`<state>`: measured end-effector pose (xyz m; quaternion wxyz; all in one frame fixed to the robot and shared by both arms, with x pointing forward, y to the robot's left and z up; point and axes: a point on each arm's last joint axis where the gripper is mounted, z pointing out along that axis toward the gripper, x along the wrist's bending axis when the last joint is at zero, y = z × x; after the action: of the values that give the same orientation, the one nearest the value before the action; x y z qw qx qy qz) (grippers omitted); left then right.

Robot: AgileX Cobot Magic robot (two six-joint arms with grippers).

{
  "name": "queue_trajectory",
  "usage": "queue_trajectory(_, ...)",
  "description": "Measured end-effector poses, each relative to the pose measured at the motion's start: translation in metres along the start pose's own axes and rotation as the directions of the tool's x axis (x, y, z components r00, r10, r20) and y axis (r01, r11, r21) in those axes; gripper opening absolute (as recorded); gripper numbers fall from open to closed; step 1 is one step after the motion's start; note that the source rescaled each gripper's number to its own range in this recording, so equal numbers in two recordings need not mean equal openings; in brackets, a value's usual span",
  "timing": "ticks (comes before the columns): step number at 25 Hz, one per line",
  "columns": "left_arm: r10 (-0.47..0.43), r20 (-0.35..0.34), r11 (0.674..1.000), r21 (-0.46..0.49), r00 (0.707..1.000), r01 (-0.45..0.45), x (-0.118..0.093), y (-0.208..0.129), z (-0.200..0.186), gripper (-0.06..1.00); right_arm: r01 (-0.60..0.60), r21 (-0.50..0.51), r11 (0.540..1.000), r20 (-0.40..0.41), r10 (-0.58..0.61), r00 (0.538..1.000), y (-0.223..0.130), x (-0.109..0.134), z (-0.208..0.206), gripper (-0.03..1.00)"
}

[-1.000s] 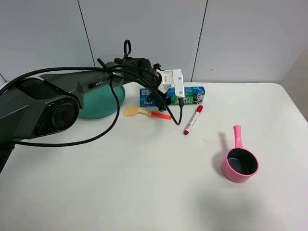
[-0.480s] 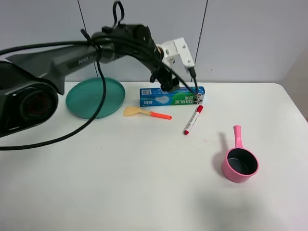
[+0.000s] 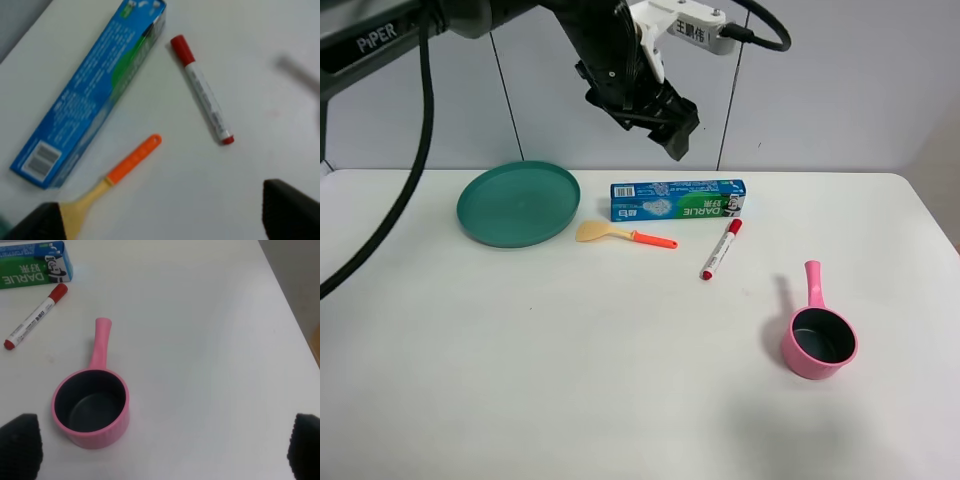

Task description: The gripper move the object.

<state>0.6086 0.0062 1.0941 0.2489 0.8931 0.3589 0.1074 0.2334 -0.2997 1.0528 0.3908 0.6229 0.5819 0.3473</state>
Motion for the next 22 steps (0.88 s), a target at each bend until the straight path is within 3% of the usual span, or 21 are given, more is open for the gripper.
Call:
queue_trajectory(4,-0.065,-0.098,0.998,0.001,0.993,0.065,0.027,-0.004,-0.023,0.63,0.000,0.000,1.000,0.000,0.000,1.000,0.000,0.000,0.000,1.00)
queue_trajectory(11,-0.220,-0.250,0.975,-0.091,0.943,0.203,0.107,-0.025,-0.090,0.63,0.000,0.000,1.000,0.000,0.000,1.000,0.000,0.000,0.000,1.00)
queue_trajectory(17,-0.385,-0.380,0.922,-0.210,0.841,0.327,0.173,-0.063,-0.165,0.63,0.000,0.000,1.000,0.000,0.000,1.000,0.000,0.000,0.000,1.00)
queue_trajectory(22,-0.461,-0.477,0.887,-0.245,0.748,0.391,0.189,-0.107,-0.217,0.63,0.000,0.000,1.000,0.000,0.000,1.000,0.000,0.000,0.000,1.00)
